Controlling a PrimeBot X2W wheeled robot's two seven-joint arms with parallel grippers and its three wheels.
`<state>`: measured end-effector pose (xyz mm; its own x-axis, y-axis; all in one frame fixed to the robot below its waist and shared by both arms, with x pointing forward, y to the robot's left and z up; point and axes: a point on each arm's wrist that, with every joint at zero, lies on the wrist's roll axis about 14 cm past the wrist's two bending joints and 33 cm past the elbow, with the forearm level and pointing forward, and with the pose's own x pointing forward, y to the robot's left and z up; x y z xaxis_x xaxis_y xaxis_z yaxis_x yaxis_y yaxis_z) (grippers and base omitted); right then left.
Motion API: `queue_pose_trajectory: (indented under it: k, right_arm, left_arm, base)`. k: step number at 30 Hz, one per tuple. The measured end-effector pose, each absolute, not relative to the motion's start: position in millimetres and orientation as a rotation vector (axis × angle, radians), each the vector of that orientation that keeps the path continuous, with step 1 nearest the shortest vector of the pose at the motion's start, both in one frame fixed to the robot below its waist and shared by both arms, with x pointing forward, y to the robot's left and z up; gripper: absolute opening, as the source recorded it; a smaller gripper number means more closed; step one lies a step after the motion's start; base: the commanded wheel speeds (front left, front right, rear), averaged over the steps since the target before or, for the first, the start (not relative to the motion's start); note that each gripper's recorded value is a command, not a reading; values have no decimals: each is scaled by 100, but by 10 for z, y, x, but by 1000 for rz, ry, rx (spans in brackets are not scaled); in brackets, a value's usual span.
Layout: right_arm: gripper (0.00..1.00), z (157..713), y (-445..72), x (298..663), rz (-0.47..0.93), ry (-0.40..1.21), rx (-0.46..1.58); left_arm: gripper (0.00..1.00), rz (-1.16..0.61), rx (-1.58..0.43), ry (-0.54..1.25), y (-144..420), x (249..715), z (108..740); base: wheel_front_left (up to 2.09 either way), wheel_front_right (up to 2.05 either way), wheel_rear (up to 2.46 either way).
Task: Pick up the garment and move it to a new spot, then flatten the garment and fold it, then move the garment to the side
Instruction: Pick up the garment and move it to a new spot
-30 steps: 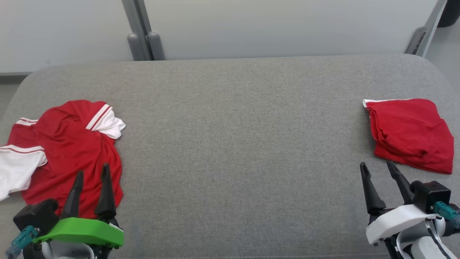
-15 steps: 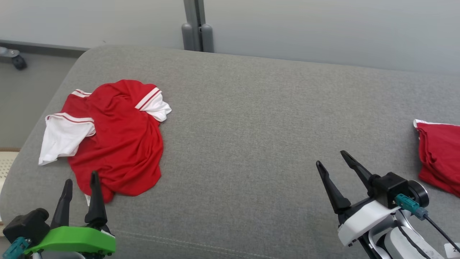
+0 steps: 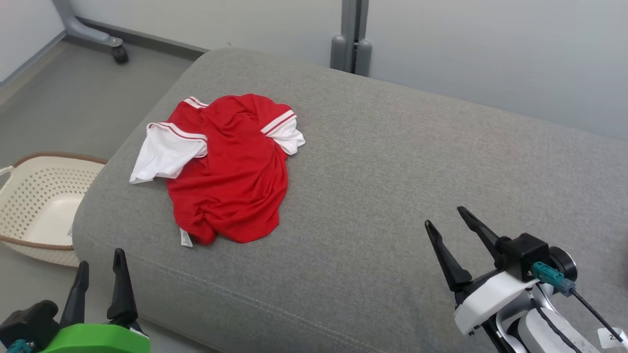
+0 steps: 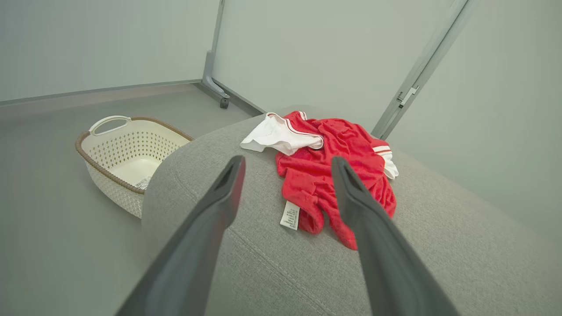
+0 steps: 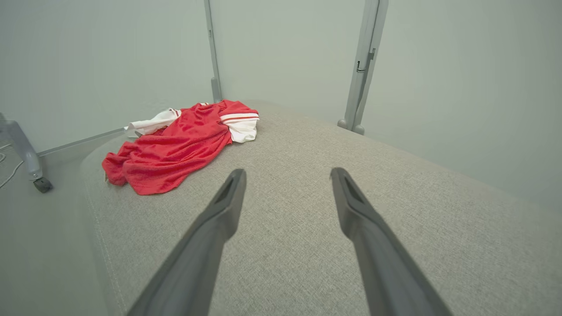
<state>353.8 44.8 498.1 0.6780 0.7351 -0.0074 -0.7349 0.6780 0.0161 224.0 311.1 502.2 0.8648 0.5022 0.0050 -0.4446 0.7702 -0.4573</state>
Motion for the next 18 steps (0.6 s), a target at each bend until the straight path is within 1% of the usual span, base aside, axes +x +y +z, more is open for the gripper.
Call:
queue_pose_trajectory:
  k: [4,10,18]
  right_arm:
    - [100,5000,604,3492,865,11,20]
    - [100,4995,656,3453,878,19,20]
    - [100,4940,570,3523,849,36,33]
  left_arm:
    - [100,557,-462,-145,3198,2104,5031]
    - [100,582,-461,-142,3250,2010,5001]
    - [100,554,-470,-116,3188,2130,4976]
  base:
    - [0,0,0]
    - [0,0,0]
    - [0,0,0]
